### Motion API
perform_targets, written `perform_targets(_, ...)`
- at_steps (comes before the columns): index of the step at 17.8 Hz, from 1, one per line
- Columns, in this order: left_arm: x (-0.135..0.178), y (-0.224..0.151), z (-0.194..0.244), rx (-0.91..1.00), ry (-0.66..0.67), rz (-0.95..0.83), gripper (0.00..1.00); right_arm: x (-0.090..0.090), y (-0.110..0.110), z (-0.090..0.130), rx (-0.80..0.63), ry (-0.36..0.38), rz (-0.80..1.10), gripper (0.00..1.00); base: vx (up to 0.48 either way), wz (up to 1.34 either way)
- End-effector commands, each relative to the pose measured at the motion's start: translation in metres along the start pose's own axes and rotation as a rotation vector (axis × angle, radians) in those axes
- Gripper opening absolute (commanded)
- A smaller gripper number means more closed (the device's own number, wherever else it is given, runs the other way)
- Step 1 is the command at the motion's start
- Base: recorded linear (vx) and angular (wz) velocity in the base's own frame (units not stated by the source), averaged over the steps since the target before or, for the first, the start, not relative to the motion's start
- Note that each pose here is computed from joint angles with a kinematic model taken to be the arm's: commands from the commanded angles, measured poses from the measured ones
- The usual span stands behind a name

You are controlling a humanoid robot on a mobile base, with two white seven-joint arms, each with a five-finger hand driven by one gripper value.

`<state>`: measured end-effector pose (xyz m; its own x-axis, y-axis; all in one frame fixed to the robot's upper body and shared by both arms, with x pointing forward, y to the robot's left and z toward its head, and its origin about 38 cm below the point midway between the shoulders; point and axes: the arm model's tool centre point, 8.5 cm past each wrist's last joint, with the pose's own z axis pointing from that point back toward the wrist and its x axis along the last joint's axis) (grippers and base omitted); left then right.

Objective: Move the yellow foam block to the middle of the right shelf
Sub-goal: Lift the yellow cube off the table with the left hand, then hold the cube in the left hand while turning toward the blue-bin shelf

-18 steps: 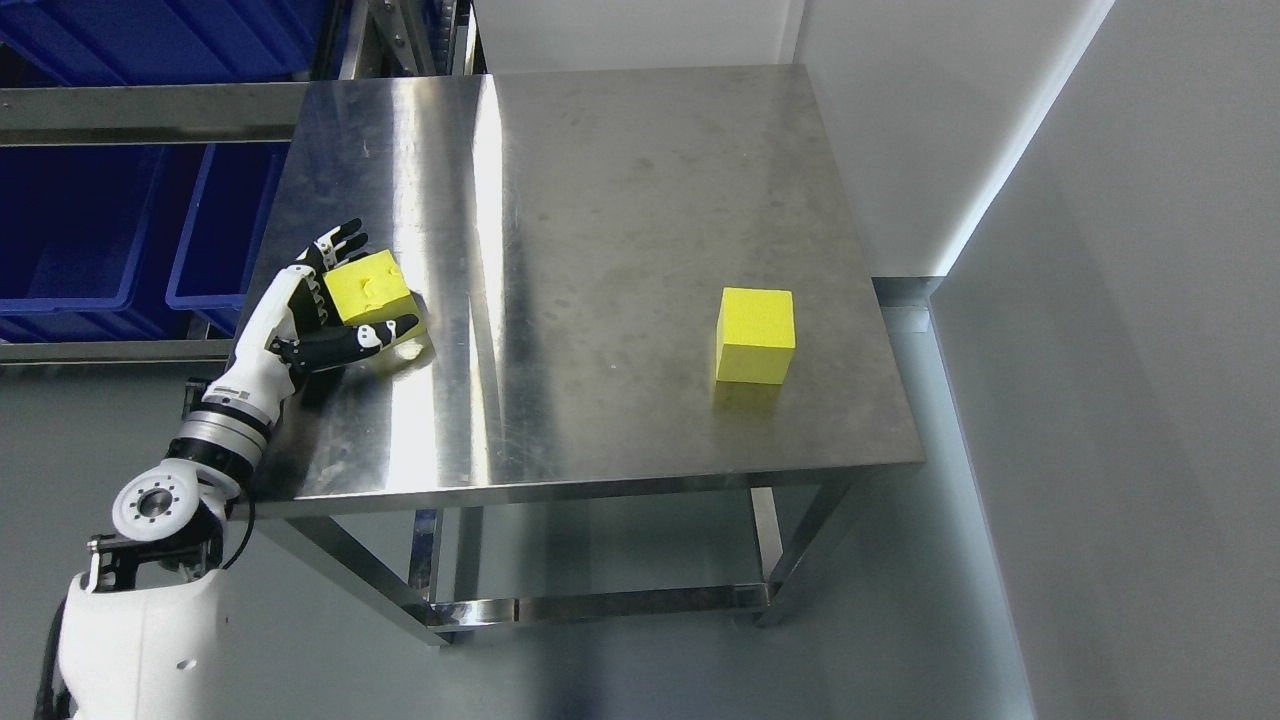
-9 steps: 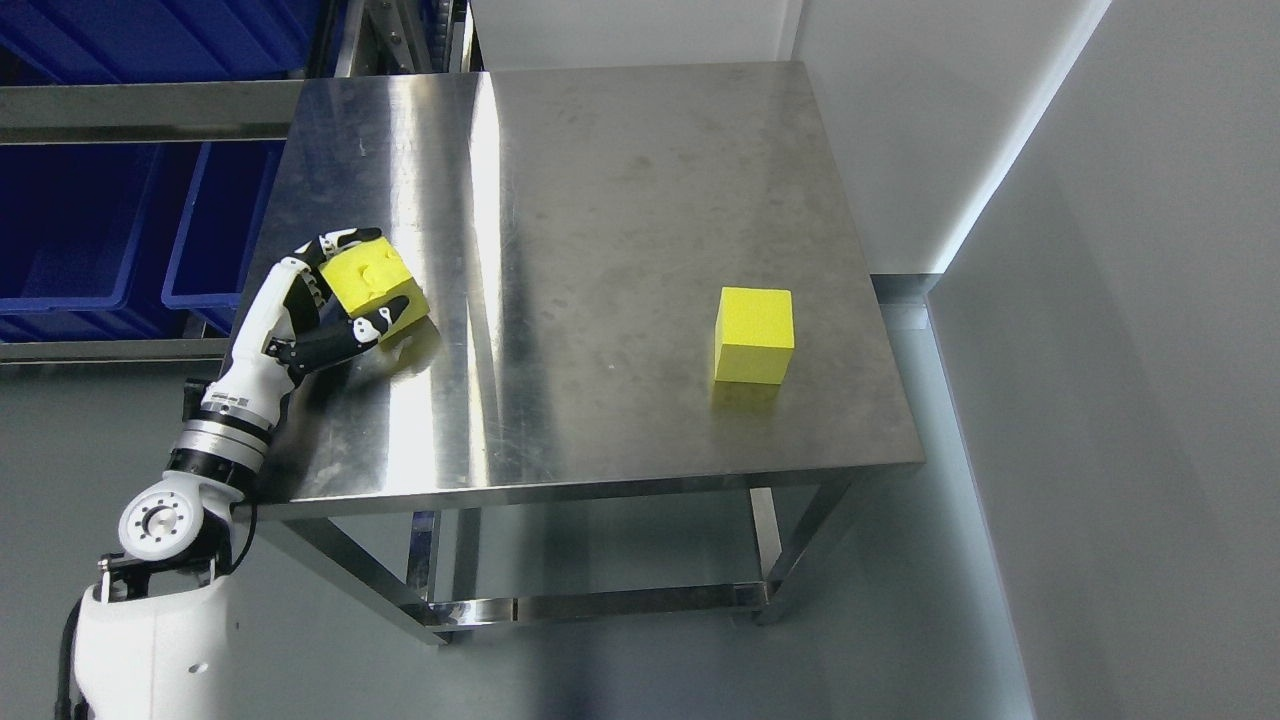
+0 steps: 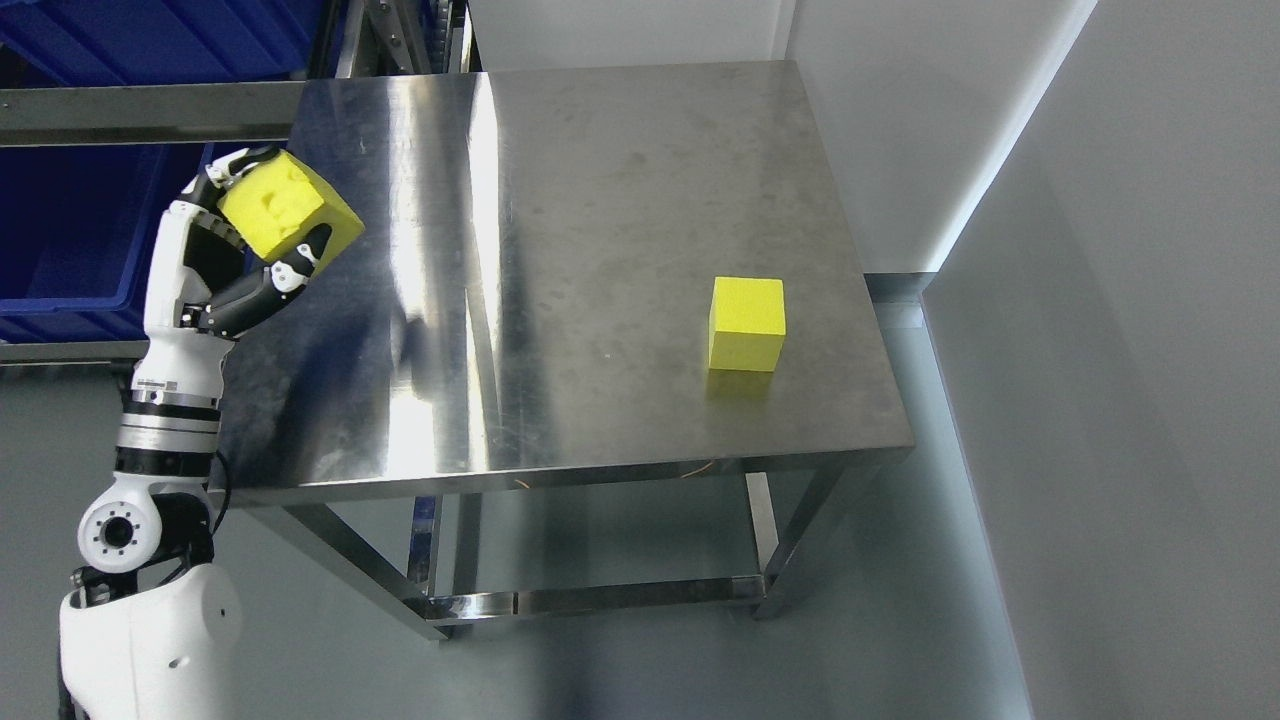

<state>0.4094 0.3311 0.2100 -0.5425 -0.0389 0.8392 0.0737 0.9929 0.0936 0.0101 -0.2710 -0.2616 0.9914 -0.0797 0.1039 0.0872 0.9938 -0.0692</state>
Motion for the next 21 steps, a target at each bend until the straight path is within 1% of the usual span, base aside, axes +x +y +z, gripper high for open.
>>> perform_targets(1, 0.021, 0.029, 0.016, 0.112, -0.077, 0.020, 0.10, 0.008, -0.011, -0.001, -0.017, -0.020, 0.002, 1.00, -0.087, 0.01)
perform_targets(4, 0.021, 0.028, 0.028, 0.111, -0.066, 0.008, 0.10, 0.008, -0.011, -0.001, -0.017, -0.020, 0.002, 1.00, -0.130, 0.09)
perform_targets(8, 0.023, 0.028, 0.034, 0.111, -0.063, 0.000, 0.11, 0.009, -0.011, -0.001, -0.016, -0.022, 0.002, 1.00, -0.136, 0.49)
perform_targets(10, 0.027, 0.028, 0.033, 0.108, -0.072, -0.004, 0.11, 0.008, -0.011, -0.001, -0.017, -0.020, 0.002, 1.00, -0.094, 0.83)
perform_targets(18, 0.026, 0.033, 0.044, 0.121, -0.055, -0.017, 0.11, 0.008, -0.011, -0.001, -0.017, -0.020, 0.002, 1.00, -0.015, 0.98)
perform_targets(21, 0.024, 0.032, 0.047, 0.122, -0.042, -0.014, 0.13, 0.009, -0.011, -0.001, -0.016, -0.022, 0.002, 1.00, 0.018, 0.96)
